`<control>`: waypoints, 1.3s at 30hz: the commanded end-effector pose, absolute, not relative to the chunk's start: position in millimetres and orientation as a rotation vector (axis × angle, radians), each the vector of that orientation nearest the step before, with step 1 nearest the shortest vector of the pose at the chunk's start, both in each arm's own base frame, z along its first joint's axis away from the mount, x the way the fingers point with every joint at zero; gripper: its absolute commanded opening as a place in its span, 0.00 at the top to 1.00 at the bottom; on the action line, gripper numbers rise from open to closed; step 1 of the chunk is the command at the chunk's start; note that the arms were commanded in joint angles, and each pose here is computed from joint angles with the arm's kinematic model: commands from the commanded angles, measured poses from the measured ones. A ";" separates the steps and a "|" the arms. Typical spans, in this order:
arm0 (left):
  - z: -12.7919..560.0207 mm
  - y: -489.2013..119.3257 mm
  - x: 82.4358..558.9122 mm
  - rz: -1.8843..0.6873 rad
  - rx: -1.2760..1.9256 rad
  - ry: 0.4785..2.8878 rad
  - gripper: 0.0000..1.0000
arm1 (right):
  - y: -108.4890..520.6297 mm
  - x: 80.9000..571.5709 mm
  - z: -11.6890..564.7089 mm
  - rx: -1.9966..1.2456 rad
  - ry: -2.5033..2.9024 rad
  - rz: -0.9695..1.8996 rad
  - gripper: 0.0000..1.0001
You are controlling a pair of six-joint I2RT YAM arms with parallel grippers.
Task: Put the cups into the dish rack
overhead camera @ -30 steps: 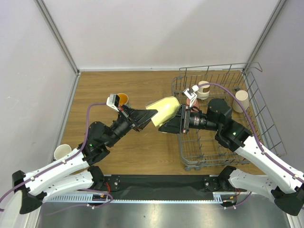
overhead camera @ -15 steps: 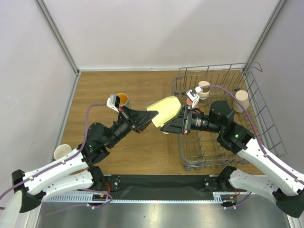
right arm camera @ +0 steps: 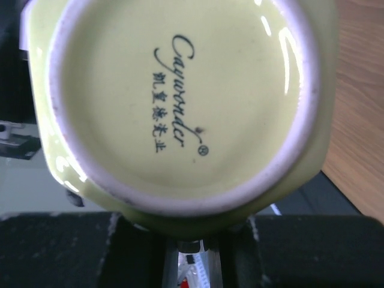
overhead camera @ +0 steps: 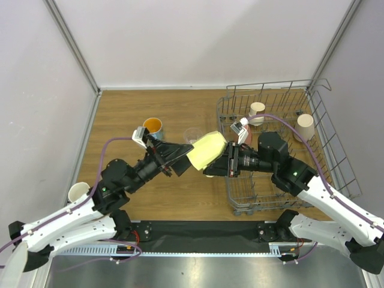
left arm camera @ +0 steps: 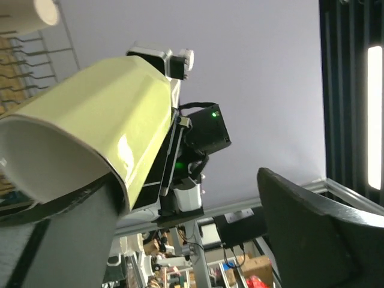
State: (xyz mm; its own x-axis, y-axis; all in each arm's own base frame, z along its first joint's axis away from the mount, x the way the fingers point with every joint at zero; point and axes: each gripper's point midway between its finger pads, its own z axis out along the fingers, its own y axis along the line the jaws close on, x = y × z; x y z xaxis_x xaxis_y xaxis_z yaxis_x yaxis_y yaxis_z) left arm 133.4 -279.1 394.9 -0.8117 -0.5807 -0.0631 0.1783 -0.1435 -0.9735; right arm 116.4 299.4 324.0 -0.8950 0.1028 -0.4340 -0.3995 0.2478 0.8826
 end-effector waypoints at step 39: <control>351.1 -179.4 157.6 -0.799 -0.117 2.061 0.00 | 22.1 374.2 247.2 0.400 2.148 -0.051 1.00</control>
State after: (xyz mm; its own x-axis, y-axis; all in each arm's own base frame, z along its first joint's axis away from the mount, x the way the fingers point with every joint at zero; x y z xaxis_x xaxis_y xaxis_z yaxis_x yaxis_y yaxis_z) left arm 152.3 -194.3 338.3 -0.6522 -0.4252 -0.6276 0.1633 0.7297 -0.6640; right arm 340.0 35.7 206.2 -0.6701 0.2965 -0.6805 0.2901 0.9485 0.1276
